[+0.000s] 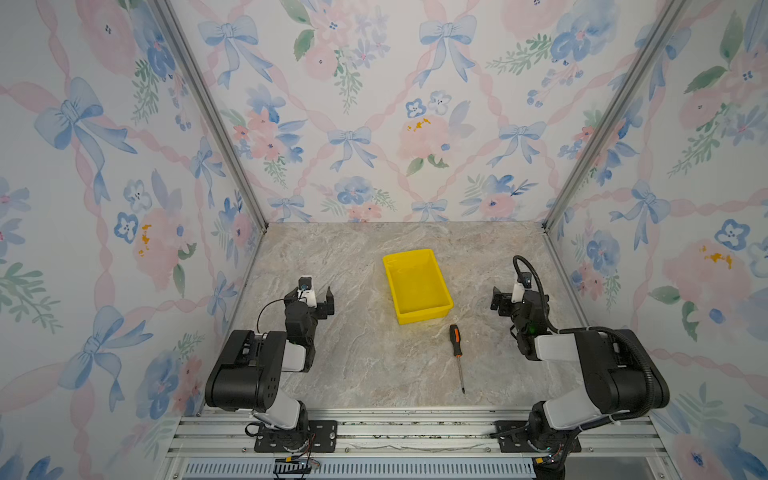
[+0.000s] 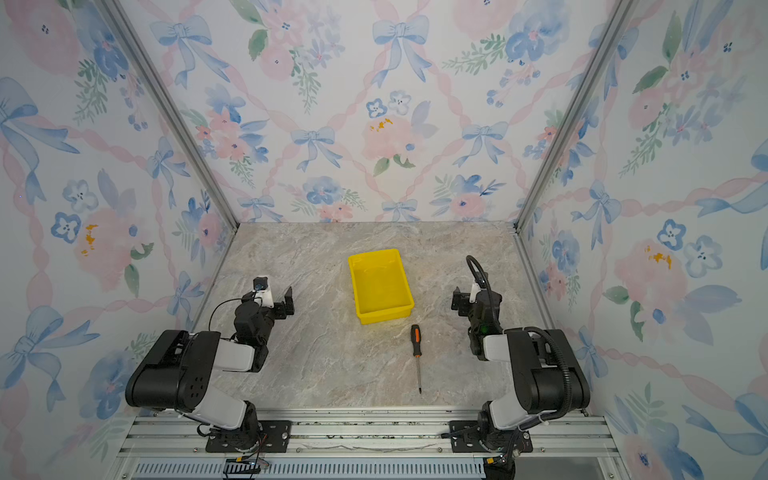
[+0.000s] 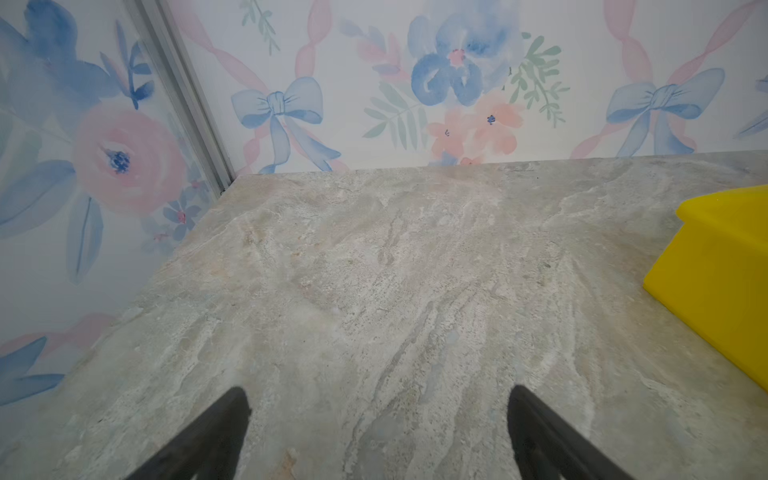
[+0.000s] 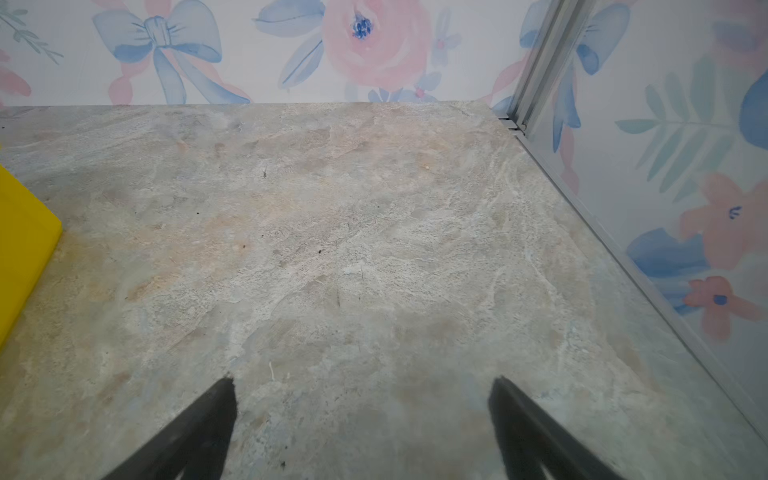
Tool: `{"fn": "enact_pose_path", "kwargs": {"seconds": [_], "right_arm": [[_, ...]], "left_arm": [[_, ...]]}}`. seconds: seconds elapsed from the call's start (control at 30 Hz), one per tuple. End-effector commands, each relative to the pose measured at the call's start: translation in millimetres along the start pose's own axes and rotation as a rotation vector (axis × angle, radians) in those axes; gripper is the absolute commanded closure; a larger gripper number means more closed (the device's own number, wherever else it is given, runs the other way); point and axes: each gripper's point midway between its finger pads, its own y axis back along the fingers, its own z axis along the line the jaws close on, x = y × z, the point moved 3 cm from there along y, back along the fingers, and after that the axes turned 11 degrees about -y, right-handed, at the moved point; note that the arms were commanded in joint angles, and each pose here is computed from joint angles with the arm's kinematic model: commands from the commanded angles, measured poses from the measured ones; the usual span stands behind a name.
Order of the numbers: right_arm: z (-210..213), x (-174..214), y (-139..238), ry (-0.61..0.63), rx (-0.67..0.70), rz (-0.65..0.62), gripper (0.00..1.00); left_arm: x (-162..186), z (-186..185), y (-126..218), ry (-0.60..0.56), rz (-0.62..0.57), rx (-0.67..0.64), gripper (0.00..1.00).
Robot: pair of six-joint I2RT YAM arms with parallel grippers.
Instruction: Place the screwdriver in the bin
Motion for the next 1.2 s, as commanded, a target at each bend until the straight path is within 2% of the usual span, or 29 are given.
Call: {"fn": "enact_pose_path", "kwargs": {"seconds": [0.0,1.0,1.17], "right_arm": [[3,-9,-3,0.010,-0.001,-0.033,0.03],[3,-9,-2,0.011,0.000,-0.035,0.03],[8,-24,7,0.019,-0.014,-0.032,0.03]], "left_arm": [[3,0,1,0.012,0.003,-0.001,0.02],[3,1,1,0.013,0.000,-0.008,0.02],[-9,10,2,0.024,0.001,-0.051,0.02]]}}
